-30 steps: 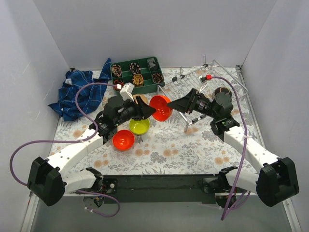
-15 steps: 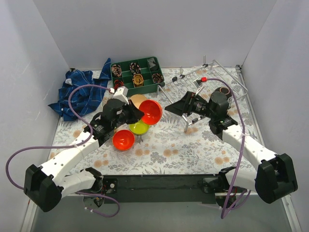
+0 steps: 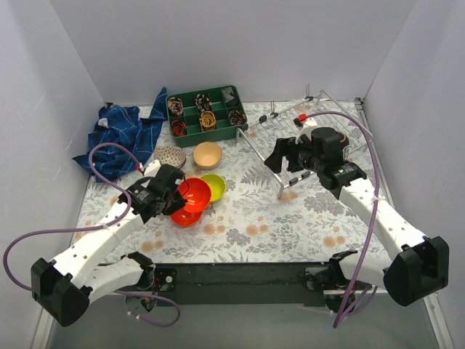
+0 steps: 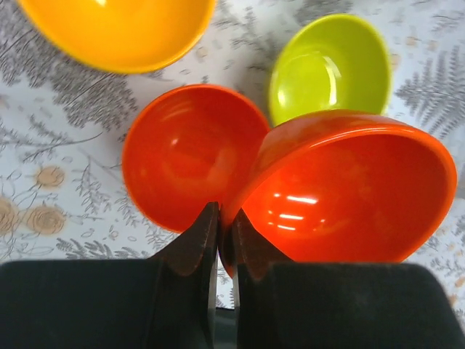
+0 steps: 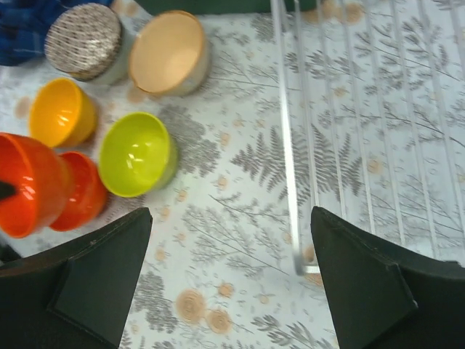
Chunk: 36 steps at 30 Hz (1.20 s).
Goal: Unload the bowls from the dish rack
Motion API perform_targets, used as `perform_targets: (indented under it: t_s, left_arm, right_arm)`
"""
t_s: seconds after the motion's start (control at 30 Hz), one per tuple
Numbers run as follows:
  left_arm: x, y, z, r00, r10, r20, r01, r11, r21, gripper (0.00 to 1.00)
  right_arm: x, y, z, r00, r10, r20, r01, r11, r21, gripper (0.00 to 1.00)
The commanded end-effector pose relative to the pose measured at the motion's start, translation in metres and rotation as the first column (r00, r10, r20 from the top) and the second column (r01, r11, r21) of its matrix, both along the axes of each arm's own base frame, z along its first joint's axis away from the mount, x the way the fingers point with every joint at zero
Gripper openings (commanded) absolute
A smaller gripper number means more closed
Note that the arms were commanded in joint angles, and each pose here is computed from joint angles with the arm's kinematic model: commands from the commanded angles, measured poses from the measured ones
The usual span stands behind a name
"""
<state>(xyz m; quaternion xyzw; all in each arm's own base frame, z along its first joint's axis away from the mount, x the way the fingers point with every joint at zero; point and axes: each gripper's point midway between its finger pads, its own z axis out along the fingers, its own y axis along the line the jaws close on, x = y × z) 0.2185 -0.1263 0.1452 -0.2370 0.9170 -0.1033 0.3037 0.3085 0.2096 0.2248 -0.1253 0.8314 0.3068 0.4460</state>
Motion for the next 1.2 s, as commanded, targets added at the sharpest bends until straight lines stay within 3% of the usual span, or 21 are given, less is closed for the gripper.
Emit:
perform_targets:
  t_s: [0.0, 0.27, 0.4, 0.43, 0.47, 0.5, 0.6, 0.7, 0.9, 1.1, 1.17]
  left_arm:
    - [-0.026, 0.027, -0.027, 0.983, 0.166, -0.076, -0.164, 0.986, 0.026, 0.00]
    - [-0.035, 0.041, -0.057, 0.964, 0.250, -0.095, -0.246, 0.968, 0.052, 0.01]
    - [-0.035, 0.042, -0.058, 0.964, 0.251, -0.085, -0.248, 0.968, 0.045, 0.31]
    - [-0.035, 0.042, -0.056, 0.965, 0.250, -0.077, -0.248, 0.968, 0.036, 0.35]
    - [-0.034, 0.042, -0.055, 0.967, 0.245, -0.070, -0.243, 0.969, 0.035, 0.47]
    - [-0.032, 0.041, -0.053, 0.969, 0.239, -0.058, -0.238, 0.971, 0.028, 0.50]
    - [-0.026, 0.038, -0.040, 0.975, 0.221, -0.019, -0.221, 0.975, 0.003, 0.72]
    - [-0.021, 0.034, -0.025, 0.981, 0.191, 0.021, -0.190, 0.982, -0.021, 0.96]
    - [-0.008, 0.021, 0.029, 0.982, 0.090, 0.166, -0.075, 0.993, -0.092, 0.98]
    - [-0.001, 0.008, 0.064, 0.966, -0.031, 0.255, 0.057, 0.994, -0.093, 0.98]
    - [-0.002, 0.005, 0.066, 0.964, -0.058, 0.261, 0.084, 0.992, -0.091, 0.98]
  right_arm:
    - [0.012, -0.029, -0.006, 0.997, -0.063, 0.047, 0.071, 0.980, -0.187, 0.99]
    - [0.020, -0.046, -0.025, 0.996, -0.080, 0.049, 0.091, 0.944, -0.317, 0.98]
    - [0.025, -0.055, -0.038, 0.994, -0.098, 0.038, 0.105, 0.915, -0.391, 0.99]
    - [0.029, -0.061, -0.038, 0.991, -0.121, 0.052, 0.131, 0.899, -0.418, 0.99]
    - [0.031, -0.066, -0.040, 0.989, -0.134, 0.054, 0.144, 0.885, -0.442, 0.99]
    - [0.035, -0.071, -0.044, 0.988, -0.144, 0.055, 0.153, 0.867, -0.474, 0.99]
    - [0.049, -0.092, -0.043, 0.977, -0.190, 0.097, 0.211, 0.794, -0.570, 0.99]
    - [0.067, -0.124, -0.037, 0.947, -0.276, 0.164, 0.312, 0.674, -0.670, 0.98]
    - [0.106, -0.169, -0.033, 0.895, -0.383, 0.228, 0.405, 0.485, -0.775, 0.99]
    - [0.140, -0.196, -0.055, 0.870, -0.436, 0.230, 0.403, 0.361, -0.841, 0.99]
    - [0.147, -0.203, -0.061, 0.864, -0.453, 0.221, 0.399, 0.349, -0.848, 0.99]
